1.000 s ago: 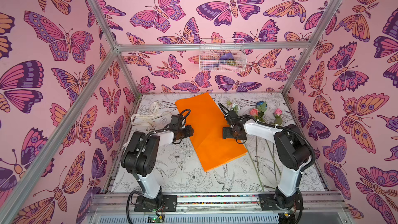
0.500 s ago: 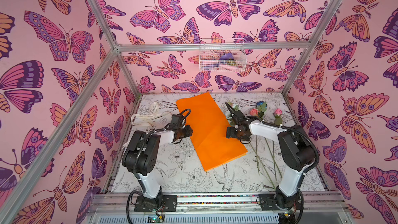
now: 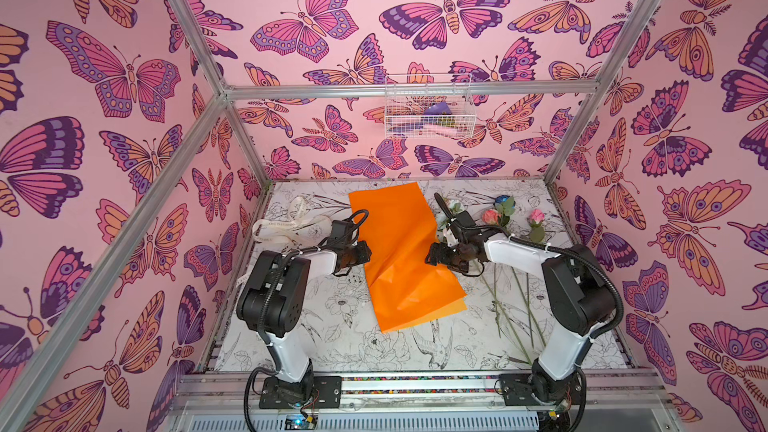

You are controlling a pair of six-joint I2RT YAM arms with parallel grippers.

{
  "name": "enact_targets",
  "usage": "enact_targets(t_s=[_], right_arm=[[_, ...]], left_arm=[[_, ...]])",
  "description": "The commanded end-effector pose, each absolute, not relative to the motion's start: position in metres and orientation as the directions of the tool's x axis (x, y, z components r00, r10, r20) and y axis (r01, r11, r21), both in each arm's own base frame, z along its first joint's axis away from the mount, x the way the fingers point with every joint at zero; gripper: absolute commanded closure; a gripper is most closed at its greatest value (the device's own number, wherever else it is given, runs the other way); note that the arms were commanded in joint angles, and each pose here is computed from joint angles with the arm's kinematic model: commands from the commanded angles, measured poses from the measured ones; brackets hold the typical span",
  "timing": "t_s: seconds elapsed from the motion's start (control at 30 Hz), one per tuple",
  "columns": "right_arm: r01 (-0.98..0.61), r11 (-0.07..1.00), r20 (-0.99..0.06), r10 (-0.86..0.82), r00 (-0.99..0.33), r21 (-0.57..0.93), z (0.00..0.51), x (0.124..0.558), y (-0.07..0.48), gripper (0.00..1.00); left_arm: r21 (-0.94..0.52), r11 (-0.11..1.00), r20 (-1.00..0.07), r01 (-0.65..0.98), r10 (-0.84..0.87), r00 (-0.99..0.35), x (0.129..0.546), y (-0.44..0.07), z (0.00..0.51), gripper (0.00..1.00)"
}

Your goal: Tie the bouquet of fake flowers

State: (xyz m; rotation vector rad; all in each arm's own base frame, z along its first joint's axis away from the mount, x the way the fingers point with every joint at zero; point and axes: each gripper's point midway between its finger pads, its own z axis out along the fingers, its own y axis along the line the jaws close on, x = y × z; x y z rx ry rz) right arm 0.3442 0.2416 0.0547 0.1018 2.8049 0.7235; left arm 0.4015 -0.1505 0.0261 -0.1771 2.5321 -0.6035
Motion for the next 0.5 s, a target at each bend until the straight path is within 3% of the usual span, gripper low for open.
enact_targets(t_s=[0.0, 0.47], right_arm=[[-0.019, 0.813, -0.213, 0.131, -0.968, 0.582, 0.080, 0.340, 0.259, 0.18], [-0.031, 0.736, -0.199, 0.142, -0.970, 0.676, 0.108, 0.328, 0.269, 0.35]], left_arm=[[-0.420, 0.907, -0.414, -0.036, -0.226, -0.882, 0.389, -0.145, 0.010, 0.63], [-0.417, 0.908, -0.413, -0.041, -0.229, -0.881, 0.389, -0.144, 0.009, 0.63]])
